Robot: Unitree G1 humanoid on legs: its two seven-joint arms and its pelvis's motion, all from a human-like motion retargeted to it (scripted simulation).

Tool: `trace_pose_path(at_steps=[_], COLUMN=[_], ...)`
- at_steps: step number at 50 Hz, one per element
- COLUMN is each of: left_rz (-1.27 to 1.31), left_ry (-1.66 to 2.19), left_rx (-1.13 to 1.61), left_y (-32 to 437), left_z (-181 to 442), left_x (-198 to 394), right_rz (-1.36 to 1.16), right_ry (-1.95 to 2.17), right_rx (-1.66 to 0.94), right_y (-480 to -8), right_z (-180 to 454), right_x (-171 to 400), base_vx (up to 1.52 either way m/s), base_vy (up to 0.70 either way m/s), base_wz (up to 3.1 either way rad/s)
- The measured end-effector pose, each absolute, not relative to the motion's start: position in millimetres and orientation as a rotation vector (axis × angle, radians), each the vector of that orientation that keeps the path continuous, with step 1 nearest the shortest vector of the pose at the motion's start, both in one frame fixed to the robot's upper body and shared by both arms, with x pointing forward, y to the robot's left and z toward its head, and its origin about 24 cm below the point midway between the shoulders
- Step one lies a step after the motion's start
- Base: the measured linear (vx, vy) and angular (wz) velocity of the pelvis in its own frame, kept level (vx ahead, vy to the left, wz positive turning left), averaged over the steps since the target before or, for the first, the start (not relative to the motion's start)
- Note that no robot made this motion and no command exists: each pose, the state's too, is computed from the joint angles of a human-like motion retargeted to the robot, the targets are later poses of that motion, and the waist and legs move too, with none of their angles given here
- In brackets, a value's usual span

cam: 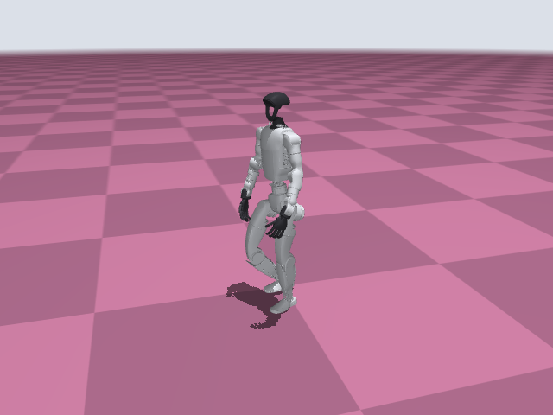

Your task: Dance

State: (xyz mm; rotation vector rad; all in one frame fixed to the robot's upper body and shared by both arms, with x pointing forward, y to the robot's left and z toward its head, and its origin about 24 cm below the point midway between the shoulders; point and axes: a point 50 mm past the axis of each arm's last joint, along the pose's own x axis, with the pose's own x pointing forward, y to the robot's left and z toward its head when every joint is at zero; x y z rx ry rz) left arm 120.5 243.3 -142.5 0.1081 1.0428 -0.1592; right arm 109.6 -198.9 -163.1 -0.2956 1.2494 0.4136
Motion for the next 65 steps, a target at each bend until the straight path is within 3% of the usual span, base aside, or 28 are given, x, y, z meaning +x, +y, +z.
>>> trace_pose_path(at_steps=[7, 14, 19, 25, 30, 36, 41, 48, 53, 57, 60, 65], left_rz=[-0.143, -0.161, -0.113, 0.180, 0.488, 0.599, 0.490, 0.549, 0.577, 0.449, 0.120, -0.363], left_ry=[1.045, 1.082, 0.851, 0.320, 0.044, 0.188, 0.282, 0.230, 0.196, -0.074, -0.400, -0.673], left_rx=[0.117, 0.009, 0.030, 0.044, 0.054, 0.001, 0.105, 0.197, 0.097, -0.077, -0.226, -0.395], left_y=[253.8, 222.9, 219.9, 259.7, 290.5, 265.9, 241.5, 260.3, 277.9, 267.7, 220.6, 154.2], left_z=[-139.6, -152.6, -130.1, -41.8, 15.7, -17.8, -33.5, -23.0, -10.2, 50.3, 122.5, 181.9], left_x=[119.6, 105.8, 148.2, 211.1, 202.9, 153.4, 157.8, 196.1, 204.0, 226.3, 235.8, 227.1], right_rz=[0.411, 0.420, 0.391, 0.223, 0.011, 0.006, 0.047, -0.114, -0.237, -0.208, 0.029, 0.360], right_ry=[1.232, 1.008, 0.779, 0.311, -0.240, -0.641, -0.542, -0.051, -0.033, -0.382, -0.632, -0.688], right_rx=[-0.201, -0.246, -0.306, -0.506, -0.742, -0.829, -0.747, -0.577, -0.481, -0.425, -0.386, -0.187], right_y=[-187.4, -170.5, -178.5, -210.1, -207.3, -168.4, -175.2, -227.7, -244.3, -219.8, -173.5, -129.8], right_z=[-165.2, -146.3, -115.1, -22.8, 106.3, 185.6, 155.1, 50.2, 51.7, 133.7, 186.1, 191.5], right_x=[102.4, 156.1, 194.5, 239.4, 259.6, 265.9, 268.8, 248.0, 257.6, 287.6, 284.5, 264.7], base_vx=[0.34, 0.25, 0.17, 0.01, -0.43, -0.97, -1.24, -1.36, -1.24, -1.07, -0.91, -0.84], base_vy=[0.02, -0.05, -0.14, -0.37, -0.61, -0.51, -0.34, -0.35, -0.26, -0.24, -0.30, -0.31], base_wz=[0.20, 0.96, 2.93, 5.19, 5.76, 4.52, 2.23, 1.81, 1.86, 1.96, 1.71, 0.25])
